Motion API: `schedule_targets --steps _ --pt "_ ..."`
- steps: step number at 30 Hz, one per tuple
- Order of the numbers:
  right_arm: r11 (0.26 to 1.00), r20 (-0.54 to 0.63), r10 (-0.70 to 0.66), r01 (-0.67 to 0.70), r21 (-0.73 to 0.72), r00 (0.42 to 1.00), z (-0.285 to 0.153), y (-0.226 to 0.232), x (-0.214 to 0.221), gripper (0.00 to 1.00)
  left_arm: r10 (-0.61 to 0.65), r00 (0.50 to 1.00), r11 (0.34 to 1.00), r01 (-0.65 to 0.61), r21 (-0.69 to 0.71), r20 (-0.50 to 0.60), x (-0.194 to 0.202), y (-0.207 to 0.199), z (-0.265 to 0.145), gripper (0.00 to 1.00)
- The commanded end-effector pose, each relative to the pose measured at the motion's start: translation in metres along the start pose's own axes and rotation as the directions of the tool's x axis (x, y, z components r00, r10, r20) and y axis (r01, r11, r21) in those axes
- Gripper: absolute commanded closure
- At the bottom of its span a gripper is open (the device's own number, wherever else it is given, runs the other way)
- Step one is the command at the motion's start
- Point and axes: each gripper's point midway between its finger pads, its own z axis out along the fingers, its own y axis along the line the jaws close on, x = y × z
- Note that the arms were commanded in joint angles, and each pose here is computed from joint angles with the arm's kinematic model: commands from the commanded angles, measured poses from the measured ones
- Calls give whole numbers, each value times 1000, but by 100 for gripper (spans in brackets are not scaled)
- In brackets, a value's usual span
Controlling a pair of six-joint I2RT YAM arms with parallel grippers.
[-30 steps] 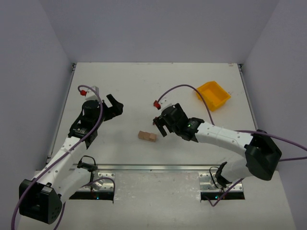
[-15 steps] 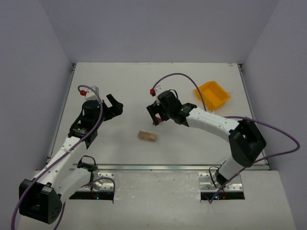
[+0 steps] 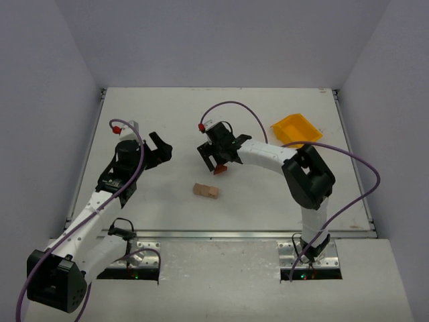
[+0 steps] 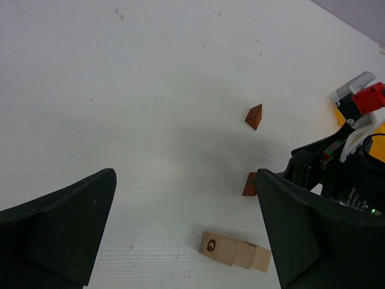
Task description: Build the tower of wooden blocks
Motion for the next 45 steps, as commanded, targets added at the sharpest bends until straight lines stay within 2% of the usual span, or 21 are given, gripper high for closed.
schedule_targets --steps 1,6,8,10,13,21,25,28,31,34,35,36,37,38,39,40,41,43,44,45 --pt "1000 7 21 -21 16 1000 3 -2 -14 14 4 999 1000 -5 29 43 -16 -10 -1 0" --pt "998 -31 49 -50 -42 998 12 12 -3 15 5 999 1000 -6 26 41 -16 -10 0 0" --pt "997 -47 60 -62 -46 997 14 13 1 18 4 999 1000 -5 27 42 -16 -10 0 0" --pt "997 -66 60 -62 -34 996 13 12 8 29 3 999 1000 -4 28 44 -16 -10 -1 0" --pt "997 -64 75 -75 -3 995 5 4 16 39 4 999 1000 -5 27 42 -16 -10 -1 0" --pt "995 -60 96 -94 46 994 -17 -8 39 39 5 999 1000 -6 27 40 -15 -10 0 0" --pt "990 -52 120 -116 76 991 -25 -16 49 46 4 999 1000 -6 28 41 -15 -10 0 0" --pt "988 -35 136 -133 78 990 -31 -19 51 46 5 999 1000 -6 28 39 -15 -10 0 0" --pt "994 -20 108 -107 20 994 -33 -11 46 44 3 999 1000 -4 31 36 -14 -10 1 0" --pt "990 13 -32 33 -140 999 -36 10 44 38 3 999 999 -4 33 36 -14 -11 1 0" --pt "977 31 -59 64 -202 998 -40 20 43 36 4 999 999 -5 31 36 -14 -11 1 0" --pt "946 78 -177 192 -262 981 -45 25 43 35 6 999 999 -7 31 36 -14 -11 1 0" --pt "883 153 -332 364 -295 931 -52 25 41 34 6 999 999 -7 34 34 -14 -11 1 0" --pt "838 207 -403 451 -306 891 -59 24 38 34 6 999 999 -8 38 34 -14 -12 0 0" --pt "838 230 -399 455 -302 888 -64 20 32 34 8 999 999 -9 39 33 -14 -12 0 0" --pt "810 277 -442 513 -284 853 -73 6 22 29 7 999 999 -9 40 38 -15 -12 0 0" --pt "740 361 -471 583 -336 805 -84 13 14 18 6 999 999 -7 37 38 -15 -11 0 0" --pt "621 478 -482 671 -405 734 -104 12 7 8 9 999 999 -10 31 40 -15 -10 0 0" --pt "539 532 -495 723 -432 687 -114 19 7 2 9 999 1000 -10 25 40 -15 -9 0 0" --pt "463 558 -523 764 -449 644 -118 21 8 1 11 999 1000 -11 17 40 -15 -8 0 0"
